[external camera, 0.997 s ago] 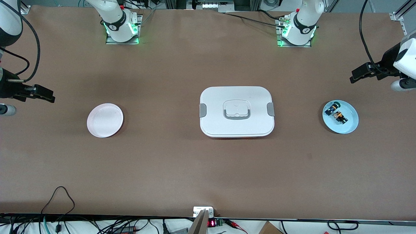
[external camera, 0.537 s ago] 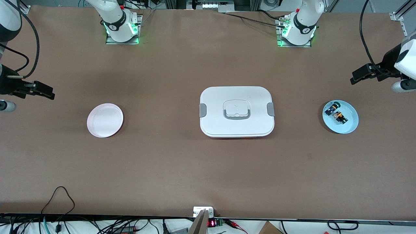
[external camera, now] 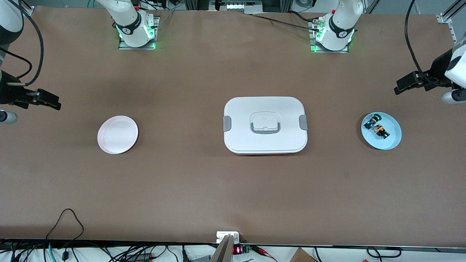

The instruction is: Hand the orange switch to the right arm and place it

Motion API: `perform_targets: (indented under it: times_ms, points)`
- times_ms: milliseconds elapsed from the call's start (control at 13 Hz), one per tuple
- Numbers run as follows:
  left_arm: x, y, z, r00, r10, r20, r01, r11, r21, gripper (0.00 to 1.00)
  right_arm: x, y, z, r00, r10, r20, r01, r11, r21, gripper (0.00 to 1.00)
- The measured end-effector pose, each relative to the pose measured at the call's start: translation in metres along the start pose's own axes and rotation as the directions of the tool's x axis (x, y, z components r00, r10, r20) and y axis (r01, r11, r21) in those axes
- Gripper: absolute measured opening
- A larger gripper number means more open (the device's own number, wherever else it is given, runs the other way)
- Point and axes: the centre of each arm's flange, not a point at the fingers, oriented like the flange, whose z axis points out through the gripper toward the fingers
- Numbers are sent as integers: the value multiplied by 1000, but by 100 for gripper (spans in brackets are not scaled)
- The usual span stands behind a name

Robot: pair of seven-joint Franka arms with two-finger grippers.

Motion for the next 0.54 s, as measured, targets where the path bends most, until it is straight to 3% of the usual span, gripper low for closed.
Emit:
perform_targets:
  times_ms: [153, 537]
  points:
    - [11, -11, 13, 1000, -6, 25, 7, 1000, -5, 100, 0, 0, 1, 1000, 0, 4, 0, 1000, 0, 100]
    - [53, -95, 76, 984, 155, 90, -153, 988, -31, 100, 0, -1, 5, 1000, -1, 14, 1, 1000, 0, 100]
